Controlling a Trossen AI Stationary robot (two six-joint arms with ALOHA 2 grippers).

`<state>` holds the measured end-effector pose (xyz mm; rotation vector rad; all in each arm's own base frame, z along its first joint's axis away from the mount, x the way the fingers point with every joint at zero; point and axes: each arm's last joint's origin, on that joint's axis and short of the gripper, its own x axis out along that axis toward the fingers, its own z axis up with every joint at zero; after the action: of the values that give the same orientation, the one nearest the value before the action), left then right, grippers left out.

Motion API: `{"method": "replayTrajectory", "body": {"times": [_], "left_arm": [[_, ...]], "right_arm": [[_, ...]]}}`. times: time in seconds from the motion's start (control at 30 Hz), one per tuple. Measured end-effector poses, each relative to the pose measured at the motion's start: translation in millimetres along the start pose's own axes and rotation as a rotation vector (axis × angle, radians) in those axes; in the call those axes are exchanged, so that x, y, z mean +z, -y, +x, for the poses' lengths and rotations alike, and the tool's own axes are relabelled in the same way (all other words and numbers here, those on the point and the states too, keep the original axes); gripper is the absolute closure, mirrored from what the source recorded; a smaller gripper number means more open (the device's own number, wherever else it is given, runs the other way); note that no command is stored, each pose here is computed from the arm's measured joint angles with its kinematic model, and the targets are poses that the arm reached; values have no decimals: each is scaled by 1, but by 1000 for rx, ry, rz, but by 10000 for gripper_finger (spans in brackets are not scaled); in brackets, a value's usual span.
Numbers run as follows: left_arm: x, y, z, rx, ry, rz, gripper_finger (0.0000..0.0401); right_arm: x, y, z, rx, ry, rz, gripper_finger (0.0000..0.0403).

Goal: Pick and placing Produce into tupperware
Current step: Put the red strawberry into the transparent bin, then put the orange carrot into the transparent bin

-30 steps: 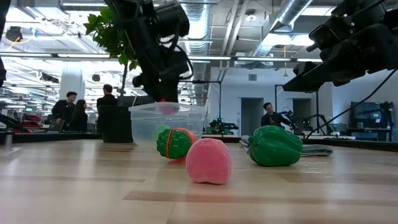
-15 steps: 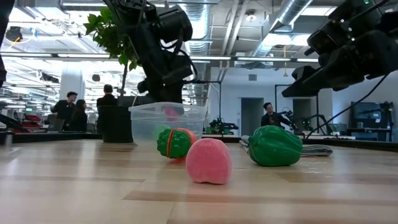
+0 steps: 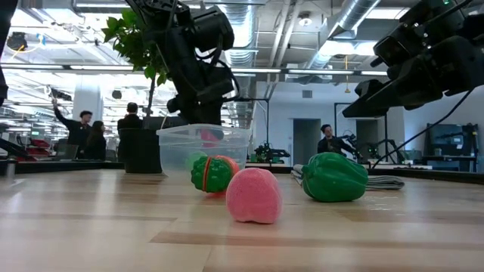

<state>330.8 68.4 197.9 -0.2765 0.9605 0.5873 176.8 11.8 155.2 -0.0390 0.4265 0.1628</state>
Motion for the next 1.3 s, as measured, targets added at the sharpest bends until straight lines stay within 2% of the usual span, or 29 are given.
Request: {"method": "replayTrajectory", "body": {"times": [0.2, 0.47, 0.6, 1.07, 1.3], "left_arm": [[-1, 0, 0, -17, -11, 1, 197], [-1, 0, 0, -16, -14, 2, 120], [-2, 0, -1, -11, -32, 7, 99], [11, 16, -24, -20, -56, 28, 94], [0, 38, -44, -16, -143, -2, 94]], "right_arm": [[0, 0, 0, 0, 0, 0, 85], [0, 0, 0, 0, 0, 0, 85], [0, 0, 0, 0, 0, 0, 85], [0, 0, 0, 1, -3, -1, 85], [0, 0, 0, 1, -3, -1, 85]]}}
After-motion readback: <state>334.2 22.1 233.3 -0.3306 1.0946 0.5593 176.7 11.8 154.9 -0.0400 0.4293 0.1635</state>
